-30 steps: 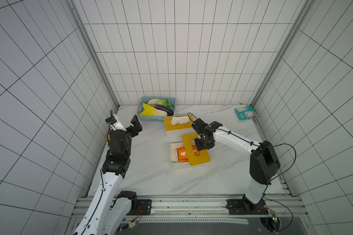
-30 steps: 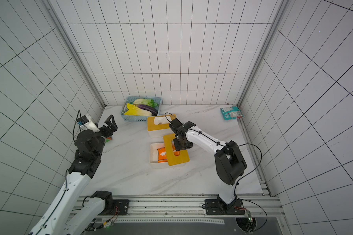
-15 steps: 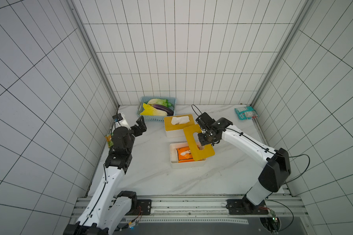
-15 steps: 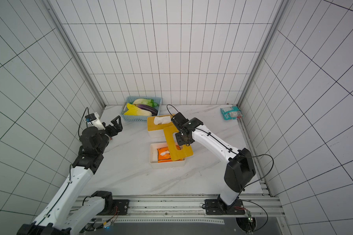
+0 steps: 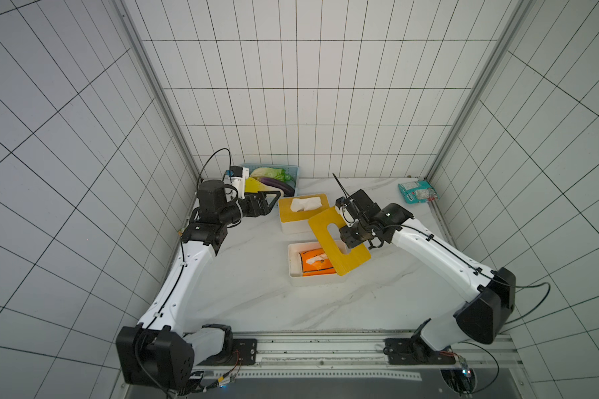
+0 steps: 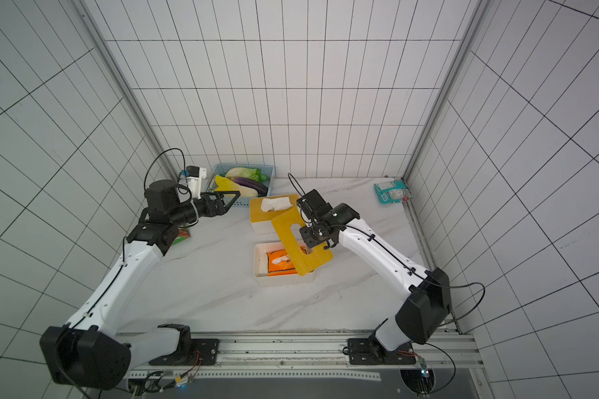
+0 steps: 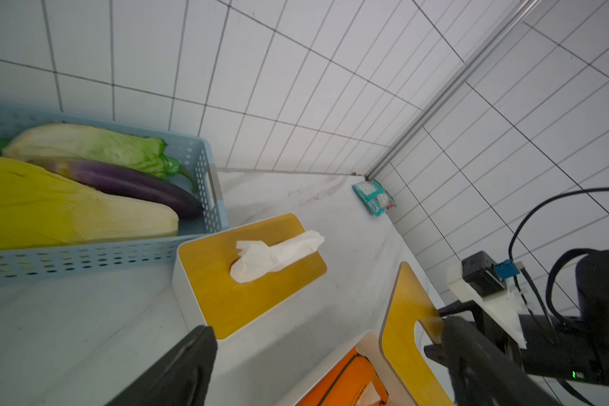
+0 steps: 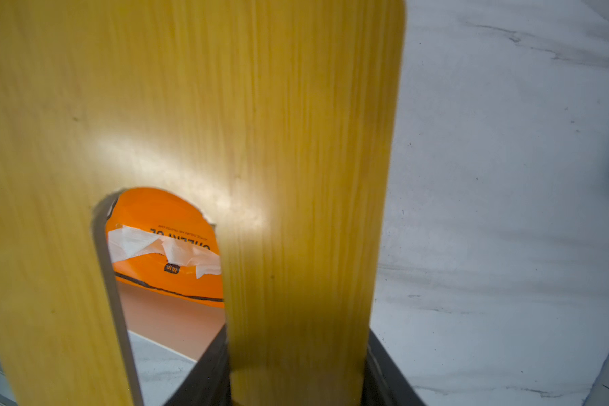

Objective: Put the tissue paper into the tissue box
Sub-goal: Close the box lid on the tissue box.

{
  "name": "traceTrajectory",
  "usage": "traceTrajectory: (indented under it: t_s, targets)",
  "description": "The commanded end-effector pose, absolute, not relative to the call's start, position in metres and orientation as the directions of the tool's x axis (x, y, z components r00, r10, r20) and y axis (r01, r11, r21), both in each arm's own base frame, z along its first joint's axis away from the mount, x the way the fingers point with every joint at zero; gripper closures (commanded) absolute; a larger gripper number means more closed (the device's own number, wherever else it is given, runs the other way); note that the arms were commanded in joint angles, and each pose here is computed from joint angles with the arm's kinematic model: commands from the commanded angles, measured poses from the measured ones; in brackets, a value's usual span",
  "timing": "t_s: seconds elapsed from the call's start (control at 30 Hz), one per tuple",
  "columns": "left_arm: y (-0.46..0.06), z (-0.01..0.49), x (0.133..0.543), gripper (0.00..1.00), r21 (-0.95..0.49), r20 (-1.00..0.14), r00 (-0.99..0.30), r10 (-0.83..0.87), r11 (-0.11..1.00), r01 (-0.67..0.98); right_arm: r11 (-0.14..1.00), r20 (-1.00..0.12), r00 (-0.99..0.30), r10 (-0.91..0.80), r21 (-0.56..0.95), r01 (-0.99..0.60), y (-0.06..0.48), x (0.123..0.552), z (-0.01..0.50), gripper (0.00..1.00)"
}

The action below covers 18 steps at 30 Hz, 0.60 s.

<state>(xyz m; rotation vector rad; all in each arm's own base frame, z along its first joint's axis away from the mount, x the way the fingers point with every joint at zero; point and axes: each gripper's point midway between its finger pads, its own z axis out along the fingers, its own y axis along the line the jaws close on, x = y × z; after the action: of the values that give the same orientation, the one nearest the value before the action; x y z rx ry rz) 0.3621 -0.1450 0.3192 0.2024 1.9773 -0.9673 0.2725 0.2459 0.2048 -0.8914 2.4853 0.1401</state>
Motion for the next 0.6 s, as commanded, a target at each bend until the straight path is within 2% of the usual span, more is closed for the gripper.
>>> traceTrajectory:
  t_s: [0.0,0.3,0.57]
  targets:
    - [-0.176,0.287,0.327,0.02,-0.647,-0.666,-0.741,-0.079,0.556,0.522,0.699,-0.555,-0.567,-0.609,-0.038,-0.714,0.260,0.260,0.217,0.65]
    - [-0.233,0.244,0.285,0.02,-0.739,-0.501,-0.843,0.195,0.412,0.534,0.526,-0.595,-0.382,-0.707,-0.083,-0.846,0.268,0.232,0.217,0.64]
    - [-0.246,0.223,0.276,0.15,-0.804,-0.415,-0.876,0.245,0.351,0.479,0.434,-0.543,-0.292,-0.787,-0.151,-0.888,0.272,0.225,0.201,0.66]
